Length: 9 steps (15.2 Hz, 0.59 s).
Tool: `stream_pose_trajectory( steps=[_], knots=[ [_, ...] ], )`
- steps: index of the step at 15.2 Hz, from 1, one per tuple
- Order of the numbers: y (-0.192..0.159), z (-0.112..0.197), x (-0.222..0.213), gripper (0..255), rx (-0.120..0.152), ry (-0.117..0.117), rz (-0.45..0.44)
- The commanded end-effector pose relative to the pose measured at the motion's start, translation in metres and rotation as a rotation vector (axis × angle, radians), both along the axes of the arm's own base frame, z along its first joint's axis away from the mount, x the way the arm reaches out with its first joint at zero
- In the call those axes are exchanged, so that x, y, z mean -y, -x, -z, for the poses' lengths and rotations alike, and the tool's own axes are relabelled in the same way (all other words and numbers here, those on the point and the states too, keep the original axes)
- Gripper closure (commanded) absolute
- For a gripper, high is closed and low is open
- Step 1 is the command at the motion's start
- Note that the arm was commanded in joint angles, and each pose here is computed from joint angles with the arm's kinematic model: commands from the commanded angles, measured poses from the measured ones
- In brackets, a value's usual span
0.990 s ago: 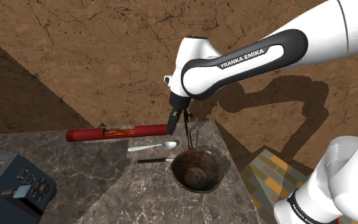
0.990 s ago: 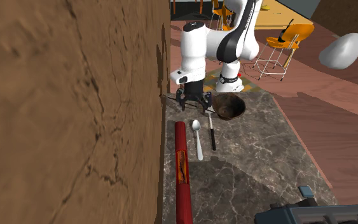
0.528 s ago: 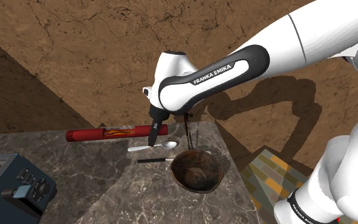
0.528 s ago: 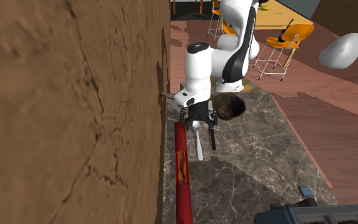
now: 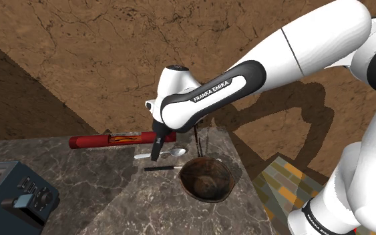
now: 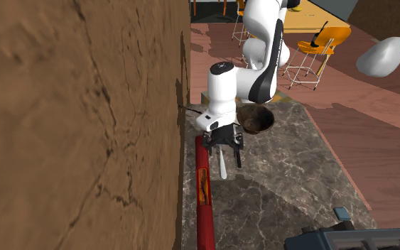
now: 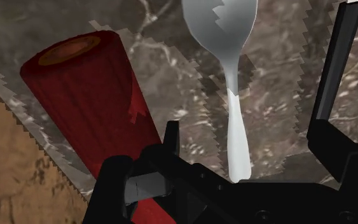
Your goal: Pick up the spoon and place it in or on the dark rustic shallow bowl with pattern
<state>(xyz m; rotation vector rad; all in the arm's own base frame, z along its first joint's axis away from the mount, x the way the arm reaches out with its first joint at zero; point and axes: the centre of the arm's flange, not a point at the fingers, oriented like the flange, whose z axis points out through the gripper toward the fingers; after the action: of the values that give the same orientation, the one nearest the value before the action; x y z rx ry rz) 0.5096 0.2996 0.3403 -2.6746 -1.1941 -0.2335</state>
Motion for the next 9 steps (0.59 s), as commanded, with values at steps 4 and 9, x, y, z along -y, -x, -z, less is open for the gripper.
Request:
stream_pose_trajectory(
  steps=[4,9],
  knots=[
    [0.0003,0.0073,-0.001,0,-0.003,0.002,0.001],
    [0.0005,0.0066,-0.0007,255,-0.003,0.001,0.001]
  ],
)
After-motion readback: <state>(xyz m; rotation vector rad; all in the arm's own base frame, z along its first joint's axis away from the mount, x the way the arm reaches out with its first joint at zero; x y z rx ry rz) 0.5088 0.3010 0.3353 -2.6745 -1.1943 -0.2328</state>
